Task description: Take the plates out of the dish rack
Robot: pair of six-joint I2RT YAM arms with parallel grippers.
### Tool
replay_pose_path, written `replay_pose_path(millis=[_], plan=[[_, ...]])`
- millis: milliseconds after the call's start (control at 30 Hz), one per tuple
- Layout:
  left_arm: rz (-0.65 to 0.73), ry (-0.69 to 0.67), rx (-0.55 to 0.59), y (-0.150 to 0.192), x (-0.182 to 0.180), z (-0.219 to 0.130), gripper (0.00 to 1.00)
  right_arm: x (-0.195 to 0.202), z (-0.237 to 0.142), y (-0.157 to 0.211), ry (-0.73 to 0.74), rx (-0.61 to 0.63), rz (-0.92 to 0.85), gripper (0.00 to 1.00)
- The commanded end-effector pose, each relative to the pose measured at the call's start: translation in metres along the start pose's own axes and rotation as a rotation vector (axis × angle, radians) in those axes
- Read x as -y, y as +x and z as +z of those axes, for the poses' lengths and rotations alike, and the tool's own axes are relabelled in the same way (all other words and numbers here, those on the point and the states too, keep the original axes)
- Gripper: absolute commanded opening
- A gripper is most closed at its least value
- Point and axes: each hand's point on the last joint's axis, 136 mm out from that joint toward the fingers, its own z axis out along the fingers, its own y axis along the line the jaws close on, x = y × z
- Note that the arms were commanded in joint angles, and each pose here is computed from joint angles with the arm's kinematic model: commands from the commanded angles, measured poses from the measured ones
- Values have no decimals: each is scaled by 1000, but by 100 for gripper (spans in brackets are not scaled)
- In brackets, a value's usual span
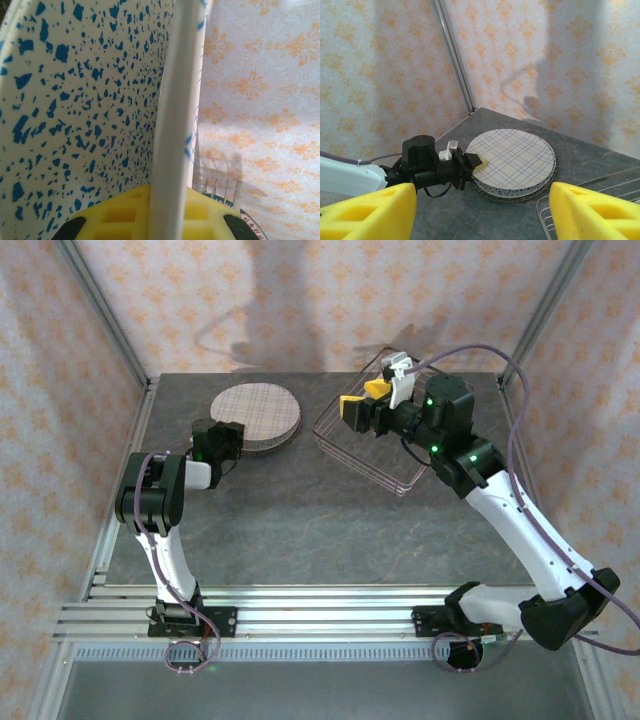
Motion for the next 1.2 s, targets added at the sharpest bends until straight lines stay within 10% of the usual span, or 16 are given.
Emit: replay_pose_path(millis=[0,733,1167], plan=[[47,73,3,-8,24,4,5,-3,-3,-16,4,40,1,70],[76,-71,-61,-3,21,0,43,-2,-4,-17,12,42,18,71],[129,-260,-137,5,19,-16,48,-3,-6,-19,12,49,25,71]])
